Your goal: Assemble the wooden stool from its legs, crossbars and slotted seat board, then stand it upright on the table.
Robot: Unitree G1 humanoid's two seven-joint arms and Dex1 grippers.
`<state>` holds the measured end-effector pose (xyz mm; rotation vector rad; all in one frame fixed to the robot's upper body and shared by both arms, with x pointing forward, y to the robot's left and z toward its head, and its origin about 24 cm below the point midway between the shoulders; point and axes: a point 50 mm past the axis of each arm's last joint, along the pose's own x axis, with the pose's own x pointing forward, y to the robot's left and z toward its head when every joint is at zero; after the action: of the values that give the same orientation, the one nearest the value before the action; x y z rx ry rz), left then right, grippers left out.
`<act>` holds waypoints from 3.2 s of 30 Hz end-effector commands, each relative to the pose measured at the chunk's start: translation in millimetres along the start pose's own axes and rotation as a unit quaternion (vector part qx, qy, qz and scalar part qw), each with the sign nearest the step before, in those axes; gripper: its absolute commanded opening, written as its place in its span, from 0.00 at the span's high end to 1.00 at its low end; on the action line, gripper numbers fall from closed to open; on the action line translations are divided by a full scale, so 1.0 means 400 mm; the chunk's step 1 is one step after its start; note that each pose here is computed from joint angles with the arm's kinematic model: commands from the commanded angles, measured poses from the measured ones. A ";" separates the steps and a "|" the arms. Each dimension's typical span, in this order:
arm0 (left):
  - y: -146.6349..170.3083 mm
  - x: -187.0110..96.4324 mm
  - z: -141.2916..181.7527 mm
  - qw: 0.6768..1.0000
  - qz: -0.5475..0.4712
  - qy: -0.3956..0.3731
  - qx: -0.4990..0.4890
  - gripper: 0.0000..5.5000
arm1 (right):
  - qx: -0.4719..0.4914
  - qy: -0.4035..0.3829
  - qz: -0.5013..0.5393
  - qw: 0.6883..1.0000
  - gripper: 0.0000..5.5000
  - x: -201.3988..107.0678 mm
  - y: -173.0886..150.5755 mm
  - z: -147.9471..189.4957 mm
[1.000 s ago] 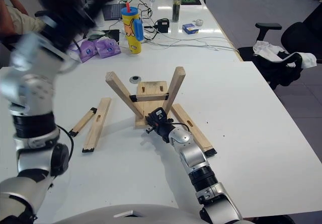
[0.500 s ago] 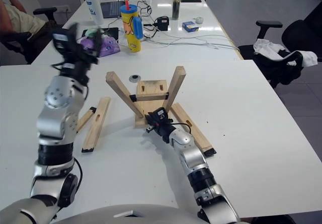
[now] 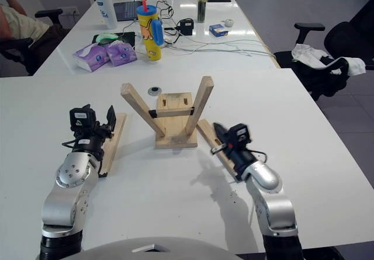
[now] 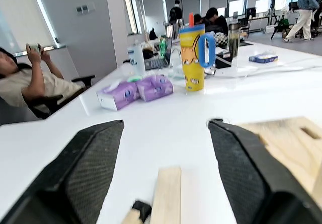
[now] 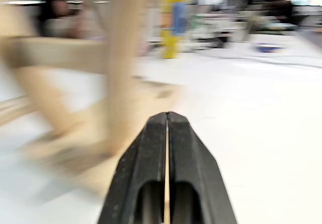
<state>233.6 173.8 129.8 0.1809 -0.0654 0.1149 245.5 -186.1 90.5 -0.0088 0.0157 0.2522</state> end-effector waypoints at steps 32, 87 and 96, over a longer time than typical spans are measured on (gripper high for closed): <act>0.255 -0.007 -0.108 0.957 -0.066 0.110 0.259 0.43 | -0.065 -0.016 0.301 0.951 1.00 0.084 0.314 0.012; -0.018 0.084 -0.236 0.934 -0.272 0.179 0.144 0.43 | -0.115 0.301 0.472 0.821 1.00 0.052 0.399 -0.153; 0.034 0.085 -0.229 0.943 -0.231 0.176 0.162 0.43 | -0.036 0.120 0.417 0.900 1.00 0.072 0.318 0.020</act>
<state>271.7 202.6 42.7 0.4837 0.3619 -0.3450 245.9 -41.8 75.6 -0.1578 0.3308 1.1212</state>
